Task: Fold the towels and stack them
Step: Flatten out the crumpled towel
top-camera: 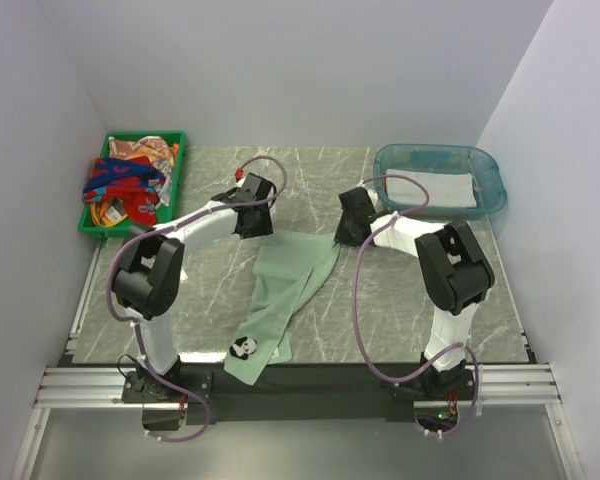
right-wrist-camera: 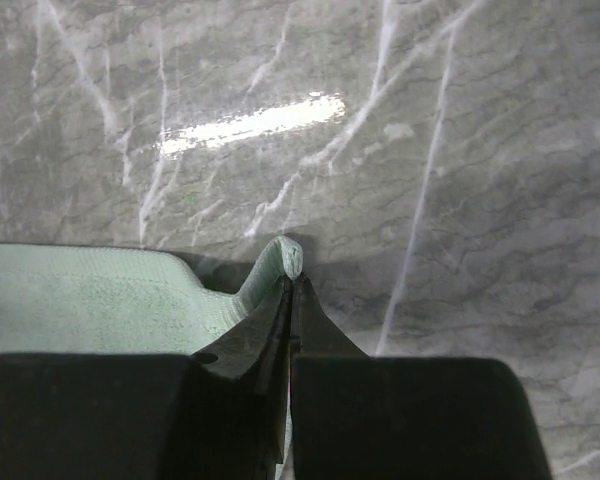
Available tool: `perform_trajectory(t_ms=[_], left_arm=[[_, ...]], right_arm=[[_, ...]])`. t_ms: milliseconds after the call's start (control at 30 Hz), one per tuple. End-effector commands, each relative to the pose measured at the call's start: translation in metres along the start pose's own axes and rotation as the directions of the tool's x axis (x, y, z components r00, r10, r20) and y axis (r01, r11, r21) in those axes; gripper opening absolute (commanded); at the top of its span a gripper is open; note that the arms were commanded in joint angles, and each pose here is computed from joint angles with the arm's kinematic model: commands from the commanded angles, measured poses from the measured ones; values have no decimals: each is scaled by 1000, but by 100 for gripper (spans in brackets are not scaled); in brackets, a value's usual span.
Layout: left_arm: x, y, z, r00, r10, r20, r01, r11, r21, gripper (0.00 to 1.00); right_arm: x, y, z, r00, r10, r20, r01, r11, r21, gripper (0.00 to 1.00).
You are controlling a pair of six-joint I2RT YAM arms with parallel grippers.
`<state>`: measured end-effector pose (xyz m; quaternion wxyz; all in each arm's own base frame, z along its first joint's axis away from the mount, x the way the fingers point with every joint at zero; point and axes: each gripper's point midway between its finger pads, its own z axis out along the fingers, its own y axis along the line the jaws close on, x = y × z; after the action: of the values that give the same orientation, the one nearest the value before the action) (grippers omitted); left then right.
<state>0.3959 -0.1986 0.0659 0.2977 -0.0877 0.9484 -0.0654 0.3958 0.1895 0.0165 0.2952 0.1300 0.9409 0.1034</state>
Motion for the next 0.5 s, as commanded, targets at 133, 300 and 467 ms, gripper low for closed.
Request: perform_trajectory(t_ms=[133, 300, 467], left_arm=[[-1, -10, 28, 998, 60, 0, -60, 997, -53, 46], [7, -1, 41, 997, 74, -26, -77, 990, -115, 48], [29, 2, 56, 991, 109, -78, -120, 981, -151, 46]], right_arm=[[20, -1, -1, 999, -15, -43, 13, 999, -37, 0], [25, -3, -2, 999, -24, -49, 22, 999, -41, 0], [27, -4, -2, 999, -20, -49, 17, 999, -48, 0]])
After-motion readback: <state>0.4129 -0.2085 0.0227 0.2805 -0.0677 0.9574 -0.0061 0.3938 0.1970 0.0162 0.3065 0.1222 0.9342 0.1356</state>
